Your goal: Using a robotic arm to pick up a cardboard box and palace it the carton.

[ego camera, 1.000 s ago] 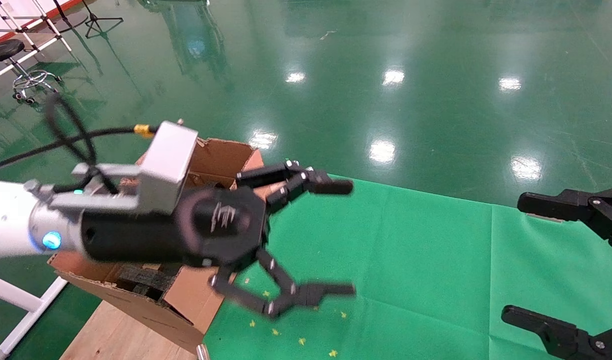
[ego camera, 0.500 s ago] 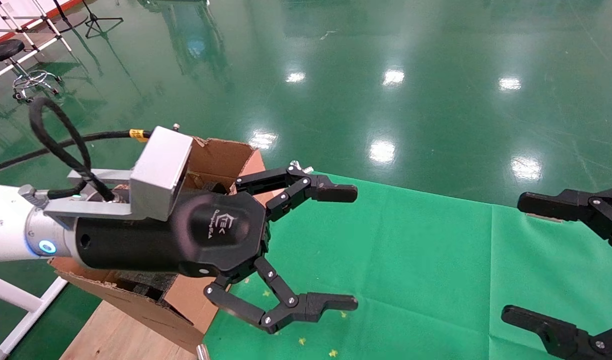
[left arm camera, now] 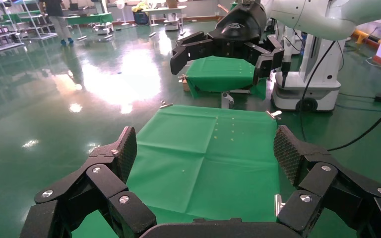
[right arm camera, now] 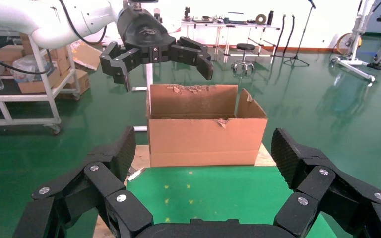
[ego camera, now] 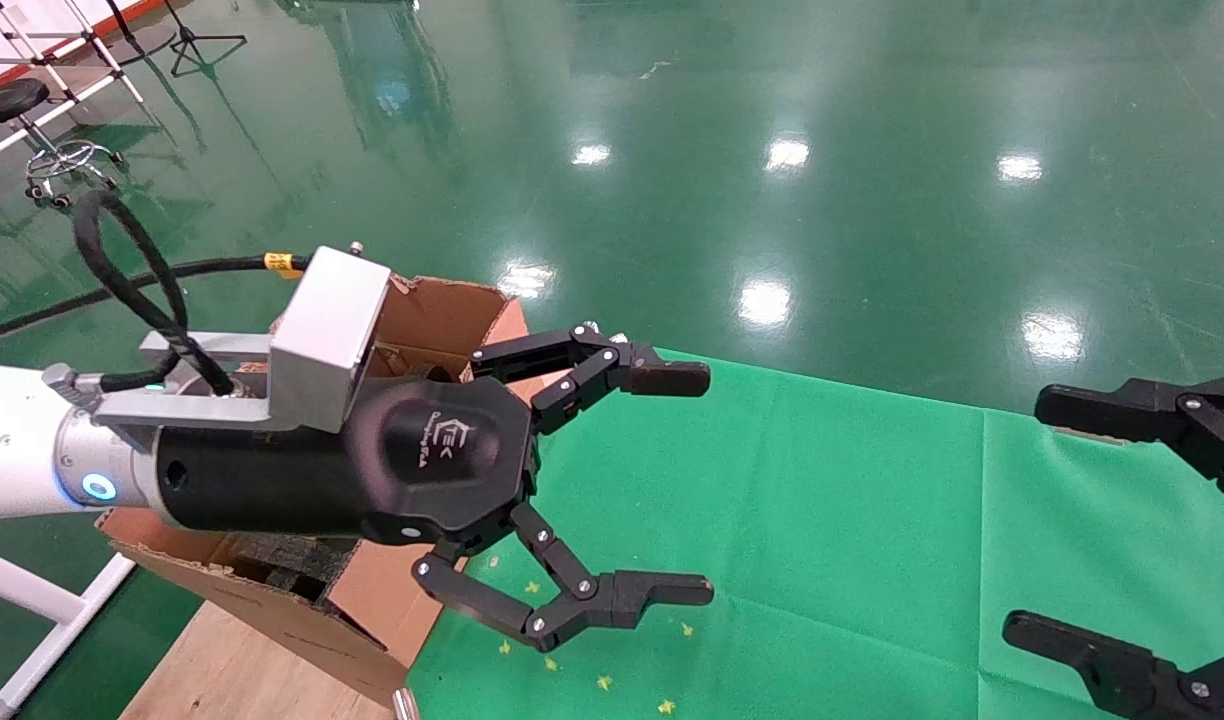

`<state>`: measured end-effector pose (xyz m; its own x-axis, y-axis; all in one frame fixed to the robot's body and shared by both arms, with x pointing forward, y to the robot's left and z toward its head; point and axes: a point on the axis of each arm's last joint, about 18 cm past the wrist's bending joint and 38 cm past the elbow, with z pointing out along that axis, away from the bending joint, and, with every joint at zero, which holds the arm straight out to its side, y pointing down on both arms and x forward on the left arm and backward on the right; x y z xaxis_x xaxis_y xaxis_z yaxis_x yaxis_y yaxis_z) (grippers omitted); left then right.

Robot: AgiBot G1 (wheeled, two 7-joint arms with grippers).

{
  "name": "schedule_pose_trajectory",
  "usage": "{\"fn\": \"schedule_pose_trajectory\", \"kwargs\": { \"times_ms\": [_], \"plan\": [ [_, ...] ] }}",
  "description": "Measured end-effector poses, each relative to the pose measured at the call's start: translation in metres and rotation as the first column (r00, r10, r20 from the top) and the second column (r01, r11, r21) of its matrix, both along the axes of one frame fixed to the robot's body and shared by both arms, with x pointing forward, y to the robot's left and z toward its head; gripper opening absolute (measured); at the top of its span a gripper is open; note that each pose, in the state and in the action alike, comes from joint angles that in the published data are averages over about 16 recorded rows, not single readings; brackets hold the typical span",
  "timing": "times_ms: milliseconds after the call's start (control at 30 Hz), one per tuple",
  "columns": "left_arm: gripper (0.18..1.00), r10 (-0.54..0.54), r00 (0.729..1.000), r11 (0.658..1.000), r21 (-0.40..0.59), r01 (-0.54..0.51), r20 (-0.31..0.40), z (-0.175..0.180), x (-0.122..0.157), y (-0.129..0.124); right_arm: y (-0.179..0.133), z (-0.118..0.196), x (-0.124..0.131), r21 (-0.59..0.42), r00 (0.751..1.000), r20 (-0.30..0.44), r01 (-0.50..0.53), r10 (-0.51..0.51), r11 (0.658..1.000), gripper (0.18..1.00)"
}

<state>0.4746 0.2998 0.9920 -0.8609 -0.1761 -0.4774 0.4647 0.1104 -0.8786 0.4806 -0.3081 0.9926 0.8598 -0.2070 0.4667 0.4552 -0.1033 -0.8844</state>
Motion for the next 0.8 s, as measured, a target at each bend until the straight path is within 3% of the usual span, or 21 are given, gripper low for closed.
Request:
{"fn": "schedule_pose_trajectory", "kwargs": {
  "times_ms": [800],
  "plan": [
    [1.001,0.006,1.0,1.0,0.001,-0.006,0.0,0.0003,0.0015,0.0007,0.0,0.0,0.0,0.0,1.0,0.0,0.0,0.0,1.0,1.001]
  ]
}}
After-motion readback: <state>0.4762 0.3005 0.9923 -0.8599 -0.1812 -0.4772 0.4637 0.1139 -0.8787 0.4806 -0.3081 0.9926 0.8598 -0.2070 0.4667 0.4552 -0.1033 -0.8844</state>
